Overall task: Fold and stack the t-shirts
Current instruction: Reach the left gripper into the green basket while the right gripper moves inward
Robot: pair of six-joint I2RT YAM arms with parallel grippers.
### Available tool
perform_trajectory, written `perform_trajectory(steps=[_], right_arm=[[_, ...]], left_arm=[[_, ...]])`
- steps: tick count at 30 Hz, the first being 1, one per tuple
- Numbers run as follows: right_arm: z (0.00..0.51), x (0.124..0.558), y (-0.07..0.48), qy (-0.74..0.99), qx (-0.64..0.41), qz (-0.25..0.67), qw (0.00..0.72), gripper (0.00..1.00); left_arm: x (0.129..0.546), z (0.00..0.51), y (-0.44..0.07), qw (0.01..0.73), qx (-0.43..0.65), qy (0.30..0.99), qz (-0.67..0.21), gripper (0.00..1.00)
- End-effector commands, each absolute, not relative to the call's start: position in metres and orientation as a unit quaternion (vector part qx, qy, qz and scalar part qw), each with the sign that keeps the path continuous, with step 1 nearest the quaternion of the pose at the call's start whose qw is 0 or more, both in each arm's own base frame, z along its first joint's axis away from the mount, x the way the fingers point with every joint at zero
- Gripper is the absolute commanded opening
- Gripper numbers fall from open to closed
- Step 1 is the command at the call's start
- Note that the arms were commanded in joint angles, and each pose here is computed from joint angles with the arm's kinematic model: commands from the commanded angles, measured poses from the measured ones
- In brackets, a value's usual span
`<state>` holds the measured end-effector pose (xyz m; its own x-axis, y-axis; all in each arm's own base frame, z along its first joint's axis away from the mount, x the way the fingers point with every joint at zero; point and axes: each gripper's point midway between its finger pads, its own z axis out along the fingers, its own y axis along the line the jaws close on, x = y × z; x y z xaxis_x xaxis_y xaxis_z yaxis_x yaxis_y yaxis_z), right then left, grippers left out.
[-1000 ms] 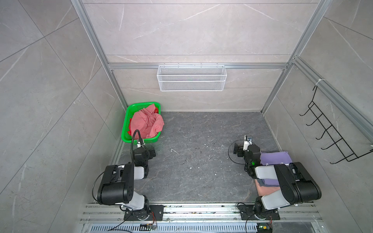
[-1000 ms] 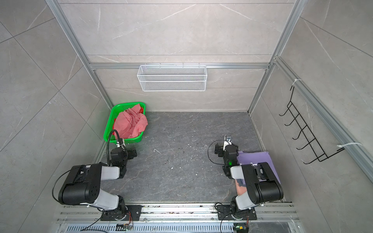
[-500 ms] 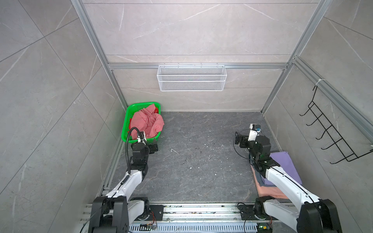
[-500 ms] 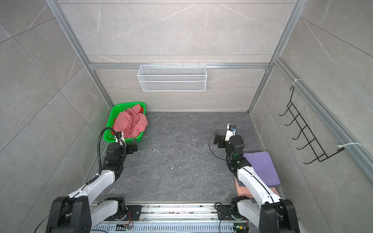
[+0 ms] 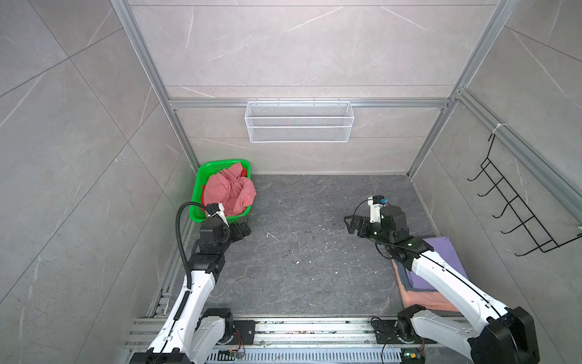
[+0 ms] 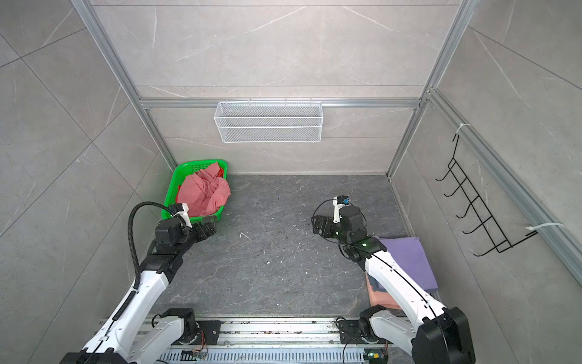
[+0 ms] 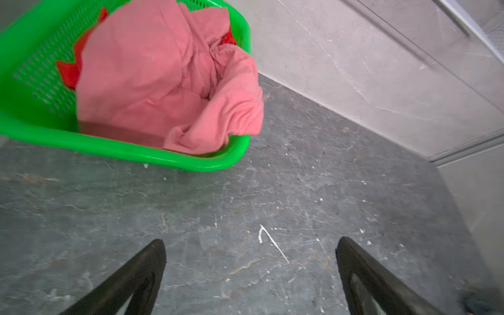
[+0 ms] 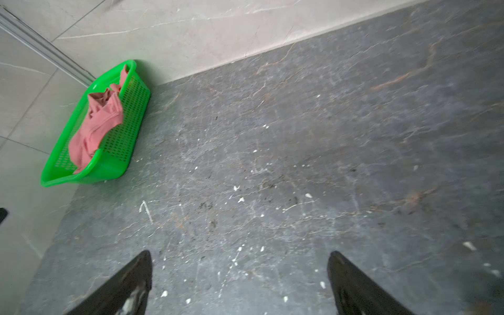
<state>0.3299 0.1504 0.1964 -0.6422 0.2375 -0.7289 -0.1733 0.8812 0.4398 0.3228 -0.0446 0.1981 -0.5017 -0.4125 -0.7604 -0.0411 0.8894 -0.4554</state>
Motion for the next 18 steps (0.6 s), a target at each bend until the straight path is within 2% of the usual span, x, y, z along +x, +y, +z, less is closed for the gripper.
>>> perform_trajectory(steps=[1, 5, 12, 18], right_arm=[[0.198, 0.322, 0.178, 0.867, 0.048, 0.317, 0.382, 1.0], [0.187, 0.312, 0.208, 0.853, 0.071, 0.373, 0.357, 1.0], [0.181, 0.296, 0.251, 0.858, 0.067, 0.383, 0.335, 1.0], [0.198, 0.291, 0.261, 0.841, 0.072, 0.383, 0.375, 1.0]], left_arm=[[0.315, 0.205, -0.077, 0.426, -0.163, 0.84, -0.293, 1.0], [0.312, 0.208, -0.11, 0.411, -0.159, 0.834, -0.332, 1.0], [0.295, 0.204, -0.167, 0.386, -0.152, 0.833, -0.367, 1.0], [0.286, 0.209, -0.203, 0.39, -0.118, 0.838, -0.364, 1.0]])
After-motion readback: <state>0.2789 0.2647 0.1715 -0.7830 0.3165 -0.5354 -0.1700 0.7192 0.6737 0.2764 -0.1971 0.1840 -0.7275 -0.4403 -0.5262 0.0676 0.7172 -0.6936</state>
